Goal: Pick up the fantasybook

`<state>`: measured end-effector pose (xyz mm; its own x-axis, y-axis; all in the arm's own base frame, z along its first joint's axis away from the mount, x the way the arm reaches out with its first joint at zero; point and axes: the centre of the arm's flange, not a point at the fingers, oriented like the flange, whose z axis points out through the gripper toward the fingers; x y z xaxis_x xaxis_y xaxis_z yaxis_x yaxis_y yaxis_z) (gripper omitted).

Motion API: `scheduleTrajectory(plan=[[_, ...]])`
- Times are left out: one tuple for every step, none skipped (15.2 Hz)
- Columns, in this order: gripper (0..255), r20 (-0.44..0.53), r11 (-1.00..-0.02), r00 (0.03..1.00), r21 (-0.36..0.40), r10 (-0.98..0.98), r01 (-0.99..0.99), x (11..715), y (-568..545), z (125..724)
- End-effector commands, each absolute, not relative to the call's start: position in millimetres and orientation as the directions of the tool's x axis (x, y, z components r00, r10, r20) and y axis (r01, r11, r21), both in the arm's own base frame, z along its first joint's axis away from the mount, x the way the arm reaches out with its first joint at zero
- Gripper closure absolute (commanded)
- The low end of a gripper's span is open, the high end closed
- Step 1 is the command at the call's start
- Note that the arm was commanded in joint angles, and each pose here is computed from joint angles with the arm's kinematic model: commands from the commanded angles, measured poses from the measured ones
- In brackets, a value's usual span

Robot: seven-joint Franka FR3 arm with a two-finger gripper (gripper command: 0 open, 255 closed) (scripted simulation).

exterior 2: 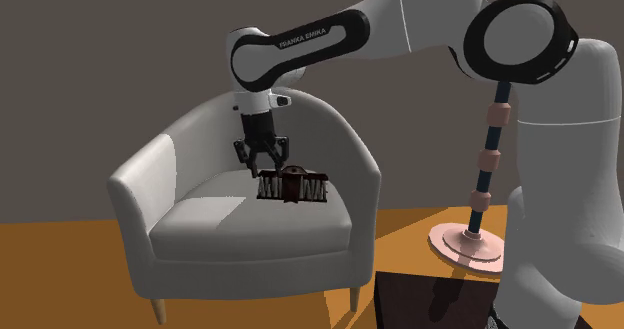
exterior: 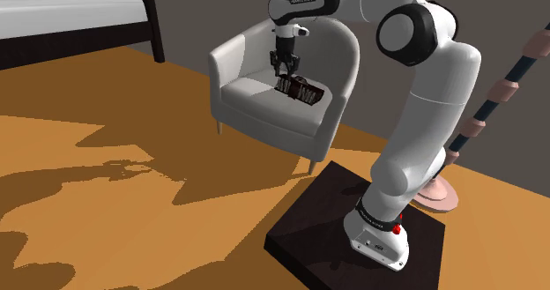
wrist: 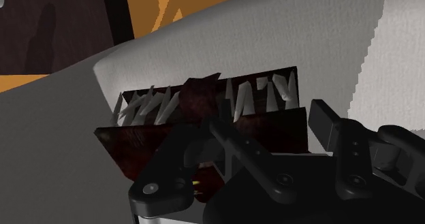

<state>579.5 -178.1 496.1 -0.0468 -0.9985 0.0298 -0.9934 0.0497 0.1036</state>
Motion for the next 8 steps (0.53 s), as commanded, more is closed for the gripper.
scheduleTrajectory(plan=[[255,0.030,0.049,-0.047,0.102,-0.998,-0.994,578.8,-179.4,508.5],[255,0.030,0.049,-0.047,0.102,-0.998,-0.994,578.8,-179.4,513.8],[255,0.030,0.049,-0.047,0.102,-0.998,-0.994,578.8,-179.4,519.1],[255,0.030,0.049,-0.047,0.102,-0.998,-0.994,578.8,-179.4,524.4],[255,0.030,0.049,-0.047,0.102,-0.998,-0.994,578.8,-179.4,529.6],[255,0.030,0.049,-0.047,0.102,-0.998,-0.994,578.8,-179.4,534.9],[255,0.030,0.049,-0.047,0.102,-0.998,-0.994,578.8,-179.4,535.7],[255,0.030,0.049,-0.047,0.102,-0.998,-0.994,578.8,-179.4,535.7]])
